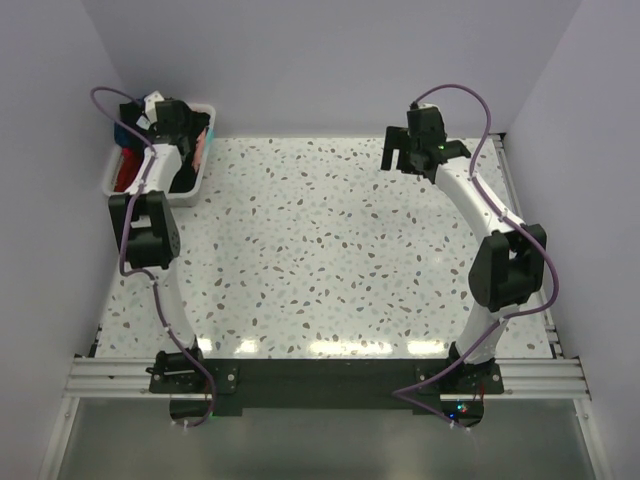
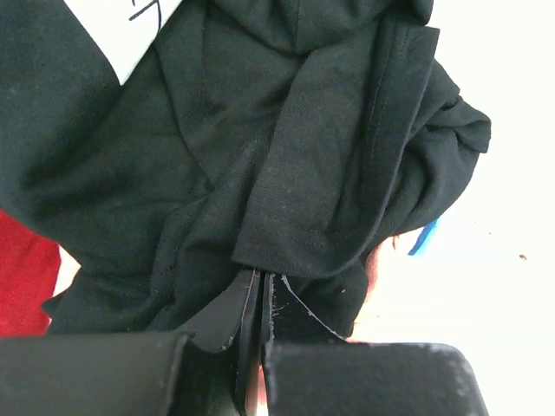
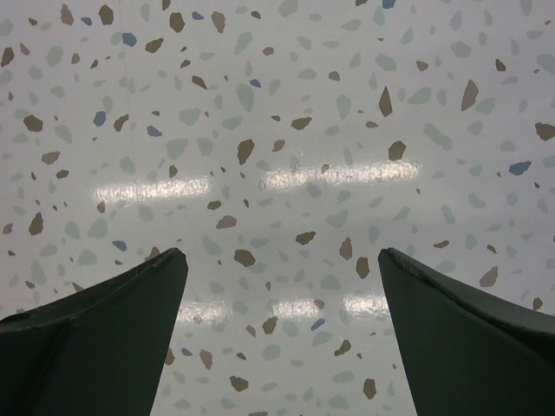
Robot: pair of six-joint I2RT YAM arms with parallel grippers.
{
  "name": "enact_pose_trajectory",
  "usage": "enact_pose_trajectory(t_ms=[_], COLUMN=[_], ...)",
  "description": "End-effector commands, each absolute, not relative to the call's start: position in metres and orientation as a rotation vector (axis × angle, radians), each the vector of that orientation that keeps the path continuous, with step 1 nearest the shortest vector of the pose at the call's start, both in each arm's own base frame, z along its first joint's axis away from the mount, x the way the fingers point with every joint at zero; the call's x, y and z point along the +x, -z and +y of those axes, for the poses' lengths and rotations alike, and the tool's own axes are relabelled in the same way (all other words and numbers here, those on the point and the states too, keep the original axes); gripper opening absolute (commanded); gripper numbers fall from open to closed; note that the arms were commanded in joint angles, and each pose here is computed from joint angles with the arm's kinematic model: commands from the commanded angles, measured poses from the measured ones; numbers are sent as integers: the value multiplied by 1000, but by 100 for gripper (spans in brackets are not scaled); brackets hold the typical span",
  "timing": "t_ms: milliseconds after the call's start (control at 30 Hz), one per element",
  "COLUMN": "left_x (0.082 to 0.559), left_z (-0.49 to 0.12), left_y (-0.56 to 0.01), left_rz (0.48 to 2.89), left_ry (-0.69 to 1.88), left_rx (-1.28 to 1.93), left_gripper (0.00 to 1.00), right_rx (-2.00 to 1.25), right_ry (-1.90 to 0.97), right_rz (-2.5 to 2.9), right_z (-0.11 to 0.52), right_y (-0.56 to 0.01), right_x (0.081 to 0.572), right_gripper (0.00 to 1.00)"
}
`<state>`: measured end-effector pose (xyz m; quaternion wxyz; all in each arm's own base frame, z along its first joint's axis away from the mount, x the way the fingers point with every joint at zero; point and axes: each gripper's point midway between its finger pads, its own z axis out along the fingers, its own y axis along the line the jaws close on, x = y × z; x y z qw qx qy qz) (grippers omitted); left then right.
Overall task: Fold and stack the t-shirts
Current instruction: Grab the tshirt from the pile
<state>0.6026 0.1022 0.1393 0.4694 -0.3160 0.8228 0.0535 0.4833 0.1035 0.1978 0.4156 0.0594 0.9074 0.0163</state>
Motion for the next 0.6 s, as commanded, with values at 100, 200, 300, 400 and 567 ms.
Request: enact_pose_trajectory(t_ms=[100, 200, 300, 400, 567], left_x=[592, 581, 568, 556, 536], left_z=[71, 52, 30, 10, -34], left_y=[-220, -248, -271, -294, -336], left_rz=[1880, 1850, 1816, 1783, 1726], left_ry=[-62, -75, -57, -26, 77], left_rx=[-671, -612, -565, -521, -387], left_gripper=[0, 0, 0, 0, 0], right_rx=[156, 161, 158, 165, 193], right_ry=[-81, -91, -100, -99, -71], right_rz=[2236, 2238, 2238, 2234, 2202], right_z=[111, 112, 114, 112, 105], right_y=[-214, -212, -212, -213, -225], right_x=[490, 490, 489, 488, 484], right_gripper=[96, 96, 96, 96, 95])
